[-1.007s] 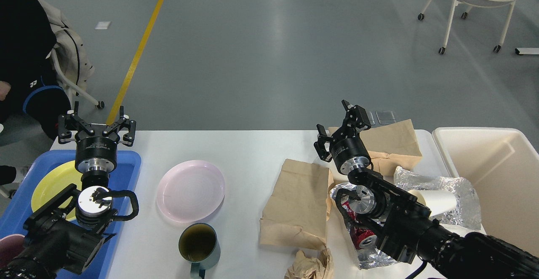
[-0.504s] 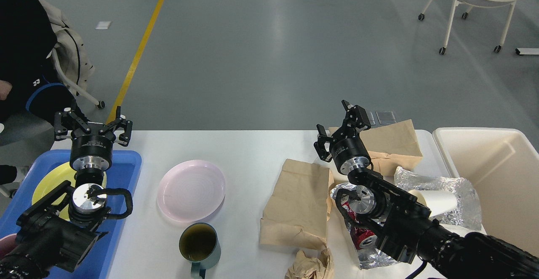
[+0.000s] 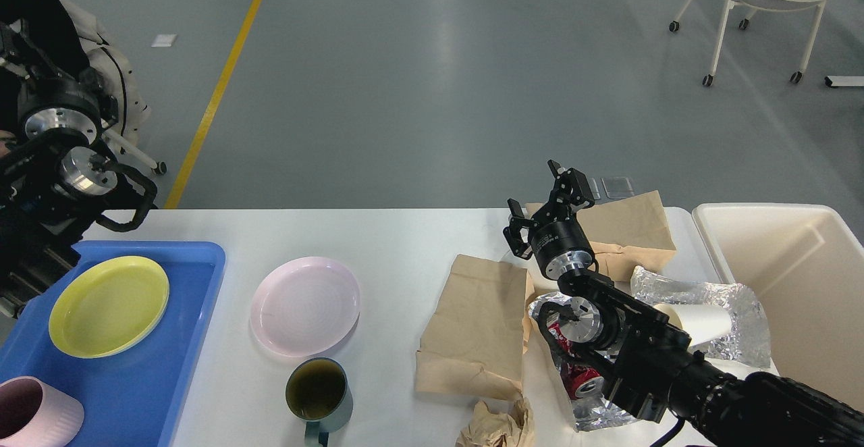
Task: Tidy desktop
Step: 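Raise the left gripper up and away from the blue tray, then move the left gripper down to the dark green mug and grasp it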
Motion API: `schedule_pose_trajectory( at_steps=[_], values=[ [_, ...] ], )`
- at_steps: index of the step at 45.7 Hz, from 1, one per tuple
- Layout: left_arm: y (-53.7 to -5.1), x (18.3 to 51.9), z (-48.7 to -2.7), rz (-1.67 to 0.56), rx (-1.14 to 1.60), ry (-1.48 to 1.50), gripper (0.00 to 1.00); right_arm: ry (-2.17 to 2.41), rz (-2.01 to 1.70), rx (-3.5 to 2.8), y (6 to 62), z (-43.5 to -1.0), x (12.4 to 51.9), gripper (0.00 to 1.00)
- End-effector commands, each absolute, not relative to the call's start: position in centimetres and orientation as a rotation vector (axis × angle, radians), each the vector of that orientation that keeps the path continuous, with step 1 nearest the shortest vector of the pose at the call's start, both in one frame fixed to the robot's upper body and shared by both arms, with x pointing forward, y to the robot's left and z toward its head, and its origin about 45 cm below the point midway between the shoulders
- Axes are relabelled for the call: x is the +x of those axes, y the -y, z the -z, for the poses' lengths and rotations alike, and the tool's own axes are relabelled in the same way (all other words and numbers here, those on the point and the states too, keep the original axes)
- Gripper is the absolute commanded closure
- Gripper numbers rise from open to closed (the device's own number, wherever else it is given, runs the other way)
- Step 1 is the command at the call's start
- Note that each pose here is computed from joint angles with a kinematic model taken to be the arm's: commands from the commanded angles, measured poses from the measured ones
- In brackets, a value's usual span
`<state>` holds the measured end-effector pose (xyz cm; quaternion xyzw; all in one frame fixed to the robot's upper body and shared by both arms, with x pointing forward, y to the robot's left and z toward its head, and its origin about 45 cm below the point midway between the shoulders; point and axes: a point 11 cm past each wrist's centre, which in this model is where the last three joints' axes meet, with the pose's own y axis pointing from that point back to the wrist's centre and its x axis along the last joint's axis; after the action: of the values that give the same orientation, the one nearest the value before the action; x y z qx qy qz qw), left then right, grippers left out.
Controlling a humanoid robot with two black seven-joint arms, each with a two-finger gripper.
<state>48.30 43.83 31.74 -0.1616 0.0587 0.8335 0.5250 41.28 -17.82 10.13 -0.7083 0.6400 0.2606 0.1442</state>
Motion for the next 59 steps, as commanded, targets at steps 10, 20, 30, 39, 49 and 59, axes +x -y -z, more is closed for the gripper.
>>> schedule_pose_trajectory(
  at_steps=[10,20,30,39,49,59],
  values=[
    [-43.5,48.9,-34.3,-1.725,0.392,0.421,0.03,-1.845,-0.751,-2.042,17.8,-10.1,41.3,0.0],
    [-35.9,51.3,-39.5,-1.37,0.64,0.683,0.03,-1.845,-0.751,-2.042,17.8,-10.1,41.3,0.0],
    [-25.8,50.3,-39.1,-0.914,0.777,0.603,0.03,-1.845,-0.751,-2.042,17.8,-10.1,41.3,0.0],
    [-23.8,45.4,-33.3,-0.625,0.824,0.211,0.03,-1.845,-0.751,-2.042,17.8,-10.1,41.3,0.0],
    [-25.0,43.8,-33.9,-0.517,0.947,0.122,0.03,-1.845,-0.751,-2.042,17.8,-10.1,41.3,0.0],
    [-23.8,40.2,-29.7,-0.419,0.996,-0.016,0.03,-1.845,-0.751,-2.042,17.8,-10.1,41.3,0.0]
  ],
)
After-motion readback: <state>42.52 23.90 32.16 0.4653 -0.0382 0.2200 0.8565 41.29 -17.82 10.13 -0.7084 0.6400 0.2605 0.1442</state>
